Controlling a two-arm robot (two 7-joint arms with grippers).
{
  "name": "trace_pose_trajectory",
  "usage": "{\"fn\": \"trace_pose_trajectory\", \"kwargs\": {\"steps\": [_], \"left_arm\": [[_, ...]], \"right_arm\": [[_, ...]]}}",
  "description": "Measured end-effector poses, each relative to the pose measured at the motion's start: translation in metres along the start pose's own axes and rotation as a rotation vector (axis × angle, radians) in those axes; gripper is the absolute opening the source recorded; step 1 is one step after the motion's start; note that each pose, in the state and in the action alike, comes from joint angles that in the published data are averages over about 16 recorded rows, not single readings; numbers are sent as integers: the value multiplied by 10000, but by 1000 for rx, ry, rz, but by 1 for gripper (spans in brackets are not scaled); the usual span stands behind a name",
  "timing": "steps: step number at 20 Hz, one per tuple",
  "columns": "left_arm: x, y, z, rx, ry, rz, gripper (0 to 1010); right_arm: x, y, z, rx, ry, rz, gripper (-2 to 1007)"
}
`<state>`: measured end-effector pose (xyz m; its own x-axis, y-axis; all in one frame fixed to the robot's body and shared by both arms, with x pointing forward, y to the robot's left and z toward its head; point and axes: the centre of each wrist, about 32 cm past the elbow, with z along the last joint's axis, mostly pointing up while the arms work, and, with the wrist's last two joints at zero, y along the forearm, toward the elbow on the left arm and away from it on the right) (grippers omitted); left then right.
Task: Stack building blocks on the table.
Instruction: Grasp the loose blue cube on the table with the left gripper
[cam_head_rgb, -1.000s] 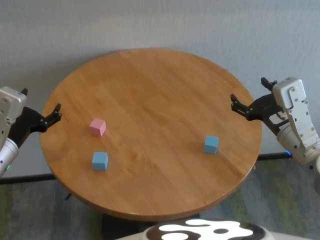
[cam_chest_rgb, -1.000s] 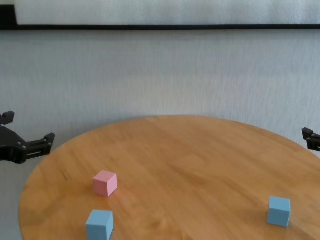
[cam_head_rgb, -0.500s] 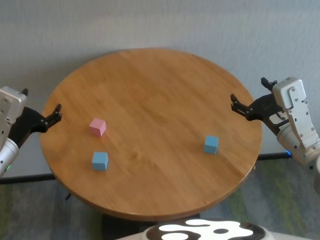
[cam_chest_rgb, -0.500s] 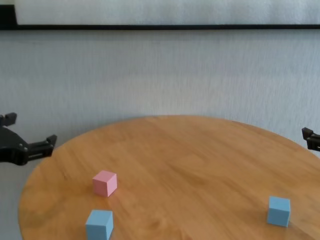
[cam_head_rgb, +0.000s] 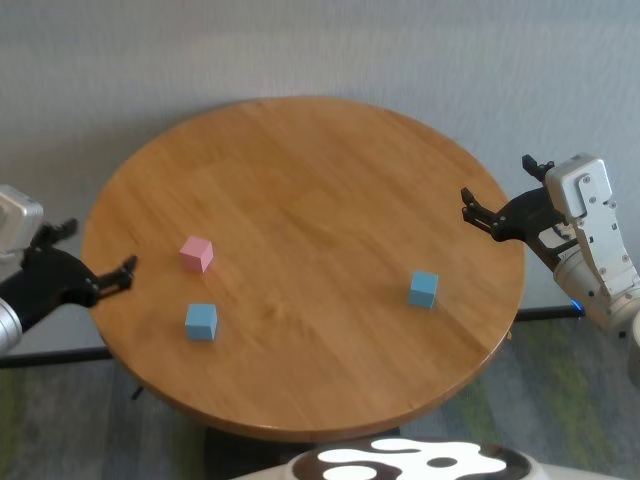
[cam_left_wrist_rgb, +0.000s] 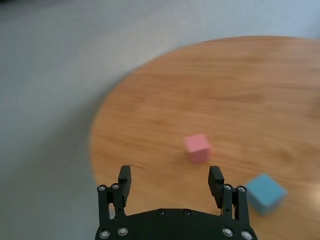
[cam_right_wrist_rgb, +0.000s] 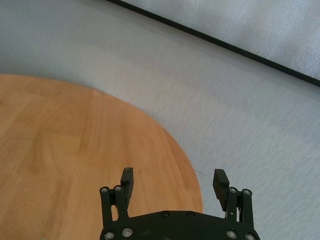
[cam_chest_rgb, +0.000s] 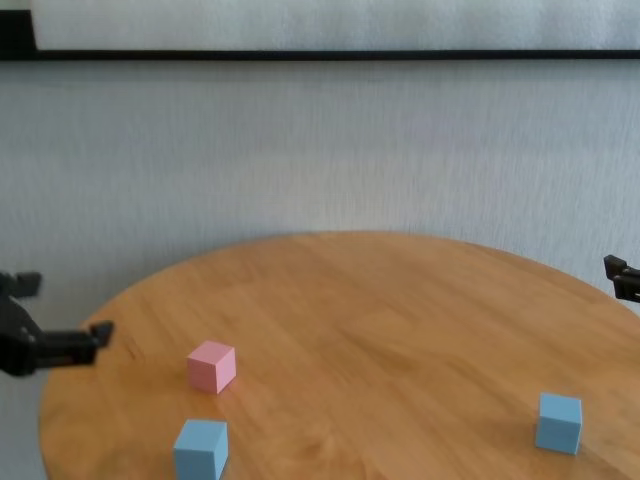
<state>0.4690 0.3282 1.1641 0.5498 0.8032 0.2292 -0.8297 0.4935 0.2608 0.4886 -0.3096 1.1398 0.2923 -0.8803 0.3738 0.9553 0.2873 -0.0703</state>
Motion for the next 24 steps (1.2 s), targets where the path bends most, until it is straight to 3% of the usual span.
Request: {"fn": "trace_pose_trajectory", "kwargs": {"steps": [7, 12, 17, 24], "left_arm": [[41, 44, 19, 37, 76, -253, 1000], [44, -14, -4, 62, 122, -367, 1000], [28, -92, -24, 95, 142, -393, 1000], [-37, -150, -7, 155, 170, -333, 1000]], "right_arm": [[0, 0, 0, 0, 0, 0, 1005], [0, 0, 0, 0, 0, 0, 1005], [0, 0, 0, 0, 0, 0, 1005], [0, 0, 0, 0, 0, 0, 1005]]}}
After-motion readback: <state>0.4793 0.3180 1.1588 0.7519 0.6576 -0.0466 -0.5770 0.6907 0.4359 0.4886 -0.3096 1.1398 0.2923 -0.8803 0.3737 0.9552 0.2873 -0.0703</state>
